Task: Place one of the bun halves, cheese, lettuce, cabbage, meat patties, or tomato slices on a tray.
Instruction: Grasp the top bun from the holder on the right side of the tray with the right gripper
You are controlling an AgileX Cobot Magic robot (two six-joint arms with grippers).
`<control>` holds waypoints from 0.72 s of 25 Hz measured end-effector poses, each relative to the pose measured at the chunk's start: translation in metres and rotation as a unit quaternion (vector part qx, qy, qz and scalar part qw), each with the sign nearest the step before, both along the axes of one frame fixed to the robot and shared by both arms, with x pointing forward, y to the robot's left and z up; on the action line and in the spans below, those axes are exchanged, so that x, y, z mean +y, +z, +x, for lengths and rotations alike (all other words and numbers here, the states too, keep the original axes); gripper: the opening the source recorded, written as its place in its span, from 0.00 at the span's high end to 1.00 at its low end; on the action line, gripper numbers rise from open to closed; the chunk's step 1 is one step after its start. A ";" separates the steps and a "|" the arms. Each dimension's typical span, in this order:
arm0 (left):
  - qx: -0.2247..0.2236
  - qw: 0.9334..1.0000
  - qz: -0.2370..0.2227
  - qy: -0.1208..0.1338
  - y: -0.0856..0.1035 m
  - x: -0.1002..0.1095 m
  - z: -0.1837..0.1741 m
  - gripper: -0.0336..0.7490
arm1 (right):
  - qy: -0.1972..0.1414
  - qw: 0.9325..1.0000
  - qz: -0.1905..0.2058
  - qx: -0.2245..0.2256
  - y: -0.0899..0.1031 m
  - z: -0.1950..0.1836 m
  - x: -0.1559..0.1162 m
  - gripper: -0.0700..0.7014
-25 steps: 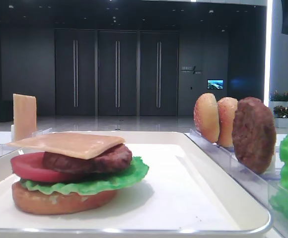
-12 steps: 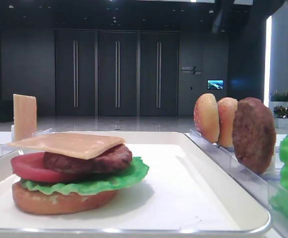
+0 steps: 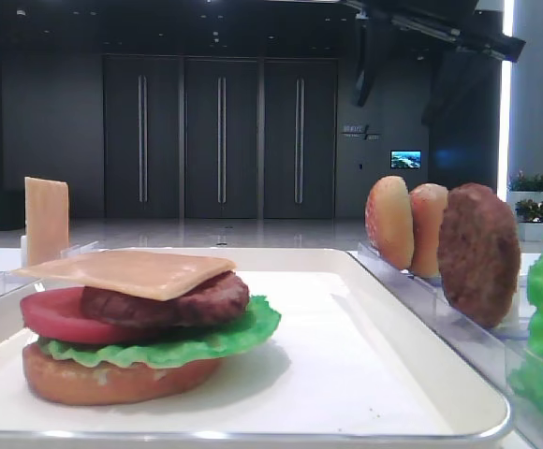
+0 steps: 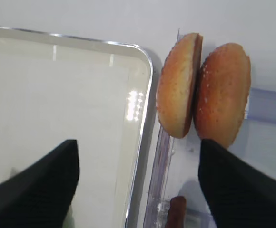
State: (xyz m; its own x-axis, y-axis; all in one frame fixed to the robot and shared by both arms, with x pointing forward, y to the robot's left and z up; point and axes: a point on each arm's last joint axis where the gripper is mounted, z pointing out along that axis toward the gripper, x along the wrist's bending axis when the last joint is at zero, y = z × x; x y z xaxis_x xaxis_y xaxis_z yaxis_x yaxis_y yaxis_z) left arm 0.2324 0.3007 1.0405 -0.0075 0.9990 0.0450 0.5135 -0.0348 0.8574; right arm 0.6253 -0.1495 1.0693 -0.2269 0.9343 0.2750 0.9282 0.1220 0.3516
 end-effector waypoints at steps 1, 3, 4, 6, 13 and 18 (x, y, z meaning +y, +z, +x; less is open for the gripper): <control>0.000 1.000 0.000 0.000 0.000 0.000 0.000 0.30 | -0.002 1.000 0.003 -0.005 0.000 0.001 0.000 0.26; 0.000 1.000 0.000 0.000 0.000 0.000 0.000 0.30 | -0.007 1.000 0.007 -0.013 -0.002 0.005 0.001 0.26; 0.000 1.000 0.000 0.000 0.000 0.000 0.000 0.30 | -0.008 1.000 0.008 -0.015 -0.003 0.006 0.002 0.26; 0.000 1.000 0.000 0.000 0.000 0.000 0.000 0.30 | -0.010 1.000 0.008 -0.013 -0.009 0.009 0.003 0.26; 0.000 1.000 0.000 0.000 0.000 0.000 0.000 0.30 | -0.012 1.000 0.002 -0.001 -0.027 0.018 0.005 0.26; 0.000 1.000 0.000 0.000 0.000 0.000 0.000 0.30 | -0.012 1.000 -0.001 0.003 -0.038 0.023 0.007 0.26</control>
State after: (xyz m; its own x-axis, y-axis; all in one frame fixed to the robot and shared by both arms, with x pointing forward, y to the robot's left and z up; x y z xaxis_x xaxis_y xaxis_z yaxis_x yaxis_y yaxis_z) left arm 0.2324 0.3007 1.0405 -0.0075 0.9990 0.0450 0.5135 -0.0348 0.8574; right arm 0.6481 -0.1428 1.0311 -0.2027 0.9400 0.2744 0.9332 0.1005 0.3449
